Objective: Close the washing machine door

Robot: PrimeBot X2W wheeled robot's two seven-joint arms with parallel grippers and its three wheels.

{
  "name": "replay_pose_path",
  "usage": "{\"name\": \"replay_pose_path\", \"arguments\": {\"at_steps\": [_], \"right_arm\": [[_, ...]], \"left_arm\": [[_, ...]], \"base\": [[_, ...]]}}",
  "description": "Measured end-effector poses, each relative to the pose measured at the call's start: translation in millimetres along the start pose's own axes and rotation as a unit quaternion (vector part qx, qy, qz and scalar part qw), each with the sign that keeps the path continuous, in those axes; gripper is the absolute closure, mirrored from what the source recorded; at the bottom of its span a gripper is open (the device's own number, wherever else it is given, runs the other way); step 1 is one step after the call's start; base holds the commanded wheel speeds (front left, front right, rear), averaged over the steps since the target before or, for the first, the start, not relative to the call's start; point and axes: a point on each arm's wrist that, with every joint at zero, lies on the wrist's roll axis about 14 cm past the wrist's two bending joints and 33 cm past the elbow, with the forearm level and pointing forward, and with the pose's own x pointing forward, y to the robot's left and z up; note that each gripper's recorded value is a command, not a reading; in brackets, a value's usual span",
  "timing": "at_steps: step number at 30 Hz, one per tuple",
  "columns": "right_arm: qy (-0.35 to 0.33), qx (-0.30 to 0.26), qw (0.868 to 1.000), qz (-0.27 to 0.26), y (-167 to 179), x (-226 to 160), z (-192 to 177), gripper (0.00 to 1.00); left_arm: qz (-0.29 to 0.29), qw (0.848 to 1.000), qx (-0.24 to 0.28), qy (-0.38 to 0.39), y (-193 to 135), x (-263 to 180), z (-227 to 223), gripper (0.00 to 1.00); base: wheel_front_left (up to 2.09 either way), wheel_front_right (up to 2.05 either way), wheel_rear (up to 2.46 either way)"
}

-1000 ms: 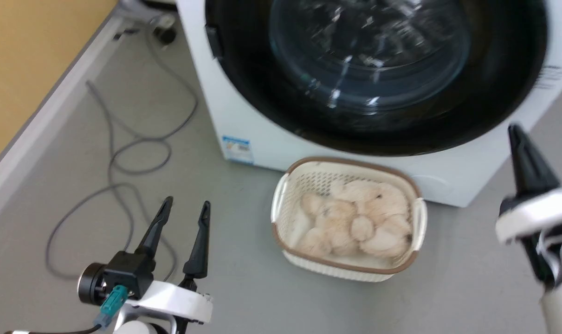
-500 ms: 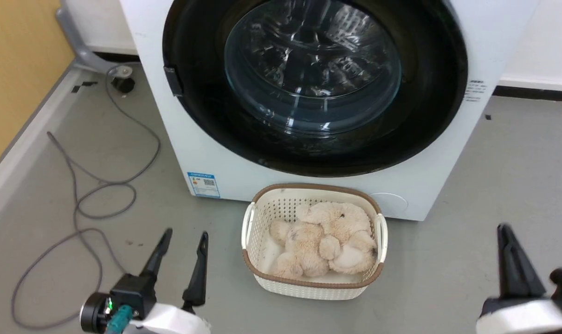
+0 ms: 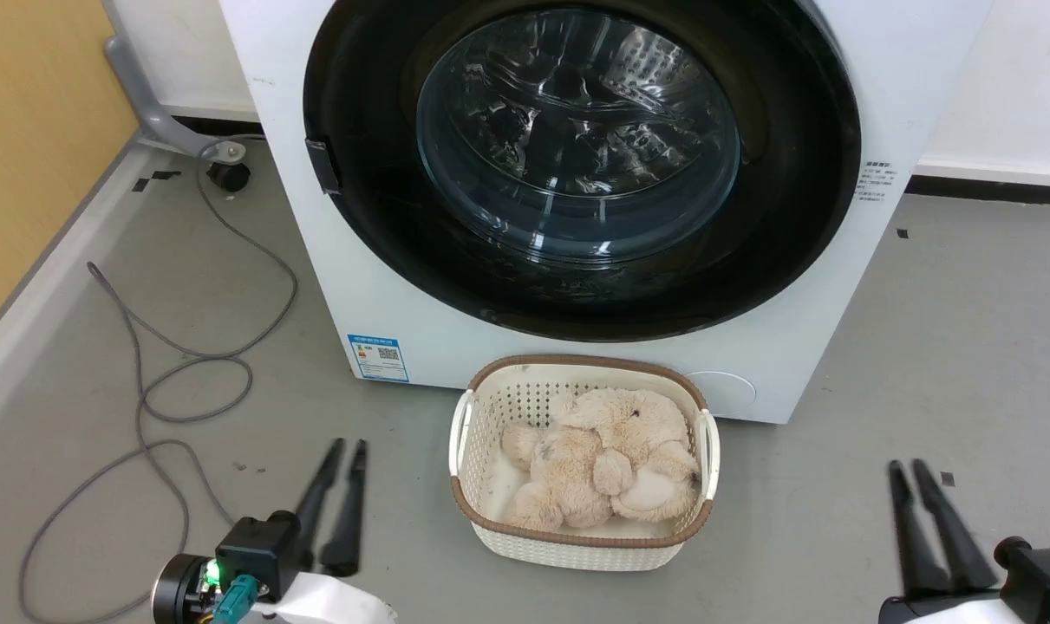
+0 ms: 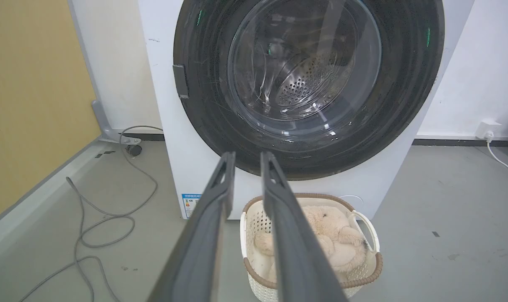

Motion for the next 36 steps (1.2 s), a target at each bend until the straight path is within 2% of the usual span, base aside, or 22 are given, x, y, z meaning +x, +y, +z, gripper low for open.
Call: {"name": "replay_pose_path", "arguments": {"at_steps": [36], "right_arm": [[0.020,-0.012,1.000,0.006,3.7,-1.2,-2.2,1.00]], "left_arm": [[0.002,1.000,0.010,0.009,-1.6,5.8,5.7,1.00]], "base": [[0.00,0.00,0.00]]}}
